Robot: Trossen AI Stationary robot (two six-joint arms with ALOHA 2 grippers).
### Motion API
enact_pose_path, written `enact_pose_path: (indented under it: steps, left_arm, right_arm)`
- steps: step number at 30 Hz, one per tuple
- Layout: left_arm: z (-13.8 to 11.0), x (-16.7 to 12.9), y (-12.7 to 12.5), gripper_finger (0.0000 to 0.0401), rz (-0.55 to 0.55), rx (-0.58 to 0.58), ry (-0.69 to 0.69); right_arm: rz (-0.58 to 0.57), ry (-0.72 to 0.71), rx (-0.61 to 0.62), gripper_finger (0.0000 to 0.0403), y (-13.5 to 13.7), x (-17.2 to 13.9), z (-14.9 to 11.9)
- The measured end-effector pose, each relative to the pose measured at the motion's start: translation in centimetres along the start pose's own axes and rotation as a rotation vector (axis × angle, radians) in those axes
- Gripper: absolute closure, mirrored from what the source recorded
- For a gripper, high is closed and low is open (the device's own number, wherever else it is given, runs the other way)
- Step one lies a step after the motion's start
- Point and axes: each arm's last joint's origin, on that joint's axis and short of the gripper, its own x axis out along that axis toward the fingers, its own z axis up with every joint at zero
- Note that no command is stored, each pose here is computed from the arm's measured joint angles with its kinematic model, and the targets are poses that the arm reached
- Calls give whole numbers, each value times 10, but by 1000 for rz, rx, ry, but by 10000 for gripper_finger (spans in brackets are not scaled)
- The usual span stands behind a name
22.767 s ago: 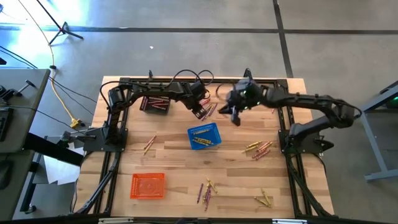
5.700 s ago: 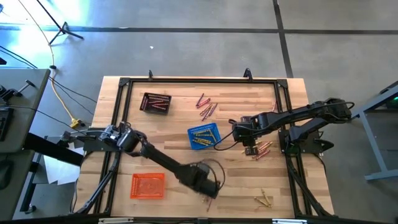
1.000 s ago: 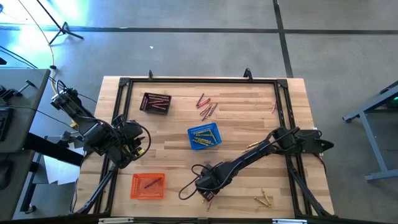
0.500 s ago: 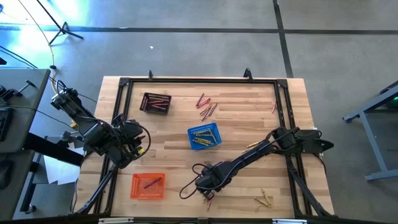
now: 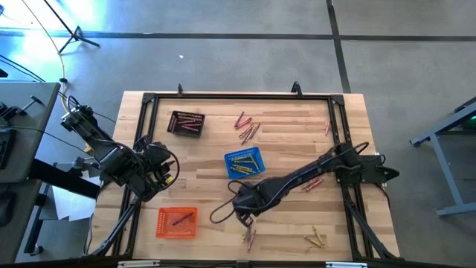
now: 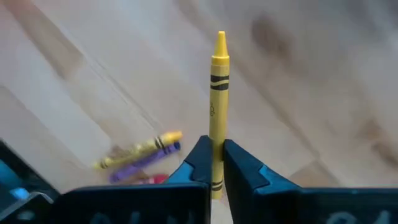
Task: Sort crayons
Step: Put the yellow crayon into the blue basket, then put the red crayon into the black basket
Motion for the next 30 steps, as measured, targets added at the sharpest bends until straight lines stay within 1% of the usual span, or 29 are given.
enact_pose_path:
  steps: [2,5,7,9,12,15,20,22,25,28,30]
  left_arm:
    - [0,0,0,272,-2,-4,-6]
    - [1,0,-1,272,-7,-14,-22]
    - [2,0,-1,272,-2,-16,-31]
    - [2,0,-1,272,-1,-16,-34]
    - [2,0,-1,272,-2,-17,-34]
    - [2,0,-1,272,-3,-39,-34]
    - [2,0,-1,272,-3,-43,-33]
    - [2,0,-1,272,-3,-43,-33]
    - [2,0,-1,272,-4,-43,-33]
    - [2,0,-1,272,-3,-42,-33]
    - [2,0,-1,272,-3,-41,-33]
  right_arm:
    - [0,-75,-8,394,-5,-14,9]
    - [-38,-208,-21,392,-15,-29,27]
    - [-82,-284,-29,390,-24,-33,41]
    - [-129,-326,-61,390,-33,-34,56]
    - [-165,-334,-123,389,-46,-32,76]
    - [-203,-321,-161,389,-59,-30,91]
    - [-212,-307,-176,385,-71,-29,106]
    - [-194,-288,-173,374,-72,-29,107]
    - [-178,-272,-172,344,-72,-29,107]
    - [-166,-268,-149,316,-69,-29,103]
    - [-161,-254,-116,303,-66,-28,99]
